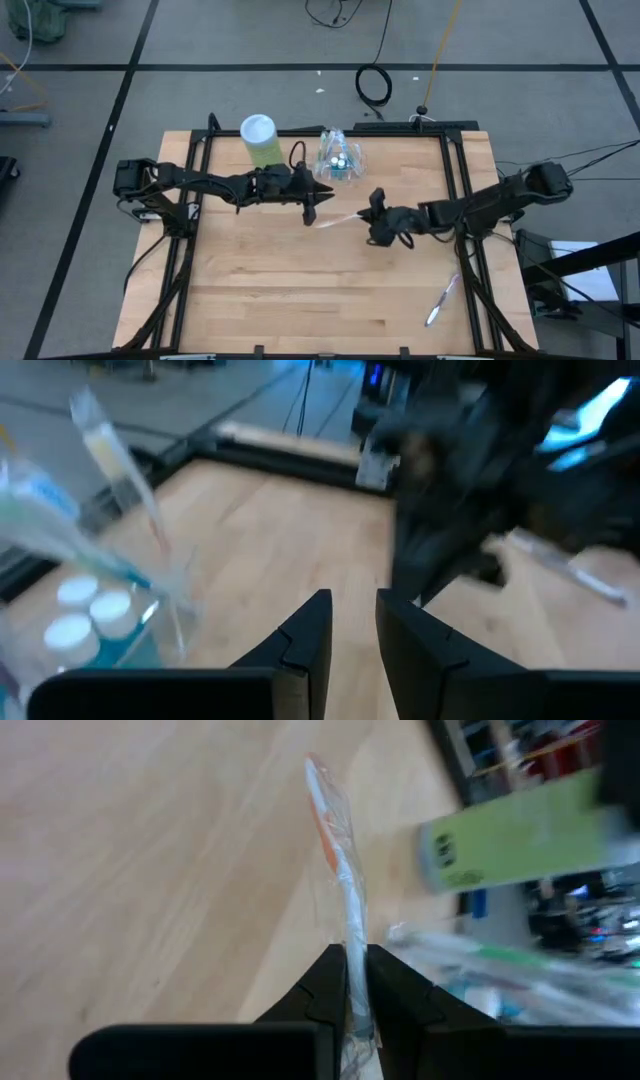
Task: Pick & Place toothbrushing station
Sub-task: Put the orange toothbrush into the transparent organizer
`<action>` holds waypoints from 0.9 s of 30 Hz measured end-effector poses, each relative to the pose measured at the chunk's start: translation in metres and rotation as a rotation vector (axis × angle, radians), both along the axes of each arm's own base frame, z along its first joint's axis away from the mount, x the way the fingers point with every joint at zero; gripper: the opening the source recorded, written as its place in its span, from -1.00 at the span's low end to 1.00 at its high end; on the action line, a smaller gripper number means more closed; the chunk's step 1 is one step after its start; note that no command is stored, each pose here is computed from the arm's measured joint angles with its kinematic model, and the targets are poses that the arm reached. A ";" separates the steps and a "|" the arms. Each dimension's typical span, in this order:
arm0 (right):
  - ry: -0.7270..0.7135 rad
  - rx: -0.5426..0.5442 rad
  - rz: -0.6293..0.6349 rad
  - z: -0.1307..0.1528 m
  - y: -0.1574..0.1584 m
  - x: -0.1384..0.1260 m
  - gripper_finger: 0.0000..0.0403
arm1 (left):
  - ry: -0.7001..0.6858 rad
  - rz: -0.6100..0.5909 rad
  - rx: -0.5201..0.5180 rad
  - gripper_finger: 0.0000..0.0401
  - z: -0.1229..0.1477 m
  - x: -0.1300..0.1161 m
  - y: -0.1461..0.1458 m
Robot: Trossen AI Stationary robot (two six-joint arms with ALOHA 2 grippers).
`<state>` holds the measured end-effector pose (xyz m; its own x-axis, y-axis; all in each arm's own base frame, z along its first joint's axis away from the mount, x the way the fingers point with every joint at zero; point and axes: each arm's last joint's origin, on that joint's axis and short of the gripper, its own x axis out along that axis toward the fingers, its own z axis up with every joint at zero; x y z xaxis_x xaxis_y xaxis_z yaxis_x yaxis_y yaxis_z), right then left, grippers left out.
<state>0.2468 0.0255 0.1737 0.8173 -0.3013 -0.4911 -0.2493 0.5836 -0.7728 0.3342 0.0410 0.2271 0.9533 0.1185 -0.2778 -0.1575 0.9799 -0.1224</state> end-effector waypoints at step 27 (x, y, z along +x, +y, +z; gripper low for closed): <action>0.072 -0.100 0.115 -0.017 -0.011 0.012 -0.88 | 0.019 -0.141 0.152 -0.57 -0.008 0.045 -0.031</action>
<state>0.2591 0.0140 0.1566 0.8130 -0.2576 -0.5222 -0.3672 0.4693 -0.8031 0.3791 0.0096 0.2189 0.9583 0.0265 -0.2846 -0.0187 0.9994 0.0300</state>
